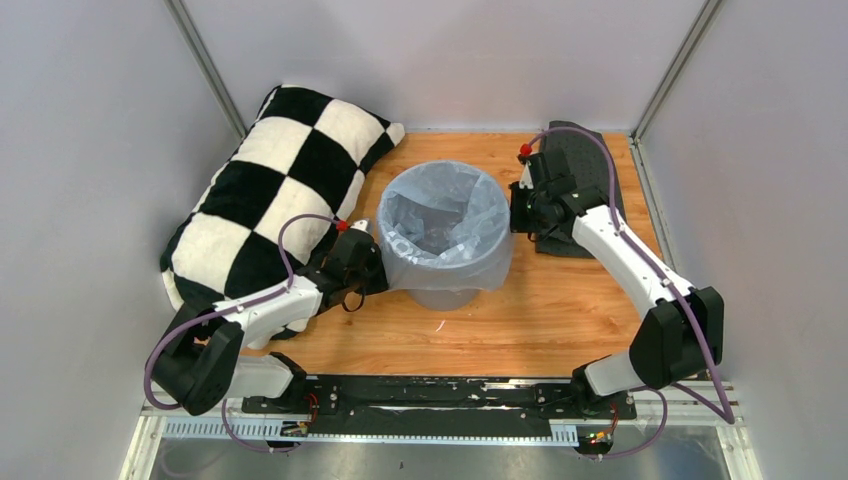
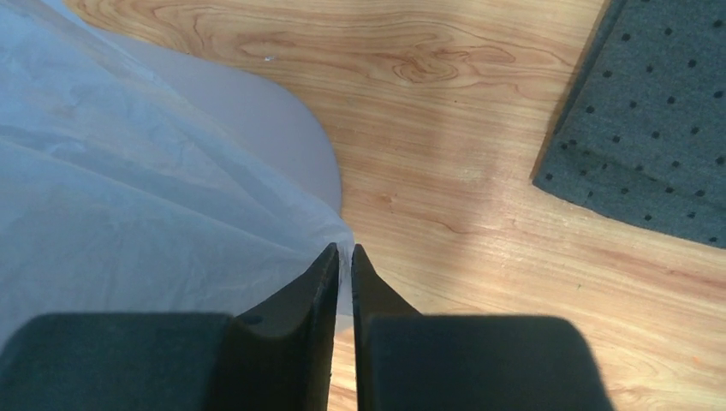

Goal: Put the trash bags into the trash bin

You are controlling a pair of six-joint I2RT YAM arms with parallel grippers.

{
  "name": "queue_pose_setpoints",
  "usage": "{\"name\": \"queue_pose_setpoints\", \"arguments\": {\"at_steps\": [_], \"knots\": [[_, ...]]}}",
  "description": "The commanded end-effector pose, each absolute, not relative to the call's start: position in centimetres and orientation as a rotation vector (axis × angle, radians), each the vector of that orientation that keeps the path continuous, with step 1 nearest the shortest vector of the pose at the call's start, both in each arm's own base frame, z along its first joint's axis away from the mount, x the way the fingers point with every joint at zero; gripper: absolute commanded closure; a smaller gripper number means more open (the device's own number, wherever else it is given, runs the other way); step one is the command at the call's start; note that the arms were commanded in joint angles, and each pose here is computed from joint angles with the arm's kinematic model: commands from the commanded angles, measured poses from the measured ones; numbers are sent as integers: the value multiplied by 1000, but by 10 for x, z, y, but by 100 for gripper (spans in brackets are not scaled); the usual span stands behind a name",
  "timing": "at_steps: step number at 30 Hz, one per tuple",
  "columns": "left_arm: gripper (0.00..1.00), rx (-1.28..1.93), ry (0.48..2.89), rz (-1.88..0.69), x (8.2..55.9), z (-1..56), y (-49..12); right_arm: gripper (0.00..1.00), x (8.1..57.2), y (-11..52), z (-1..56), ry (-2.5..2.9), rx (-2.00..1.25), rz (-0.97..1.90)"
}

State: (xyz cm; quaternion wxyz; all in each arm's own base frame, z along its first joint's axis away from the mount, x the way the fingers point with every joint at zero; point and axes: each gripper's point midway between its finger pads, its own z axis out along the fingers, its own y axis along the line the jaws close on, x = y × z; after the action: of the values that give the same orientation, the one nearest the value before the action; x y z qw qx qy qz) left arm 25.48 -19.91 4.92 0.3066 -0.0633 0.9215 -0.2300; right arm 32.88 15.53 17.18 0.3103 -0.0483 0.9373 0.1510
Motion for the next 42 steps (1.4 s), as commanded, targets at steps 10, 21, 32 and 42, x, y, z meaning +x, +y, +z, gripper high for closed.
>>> {"name": "queue_pose_setpoints", "arguments": {"at_steps": [10, 21, 32, 42], "knots": [[100, -159, 2418, -579, 254, 53, -195, 37, 289, 110, 217, 2369, 21, 351], [100, -147, 2415, -587, 256, 56, -198, 37, 251, 120, 192, 2319, 145, 580], [100, -132, 2409, -573, 258, 63, -197, 36, 269, 143, 154, 2196, 435, 835], [100, -123, 2406, -577, 260, 66, -199, 35, 291, 146, 144, 2113, 542, 883]]}}
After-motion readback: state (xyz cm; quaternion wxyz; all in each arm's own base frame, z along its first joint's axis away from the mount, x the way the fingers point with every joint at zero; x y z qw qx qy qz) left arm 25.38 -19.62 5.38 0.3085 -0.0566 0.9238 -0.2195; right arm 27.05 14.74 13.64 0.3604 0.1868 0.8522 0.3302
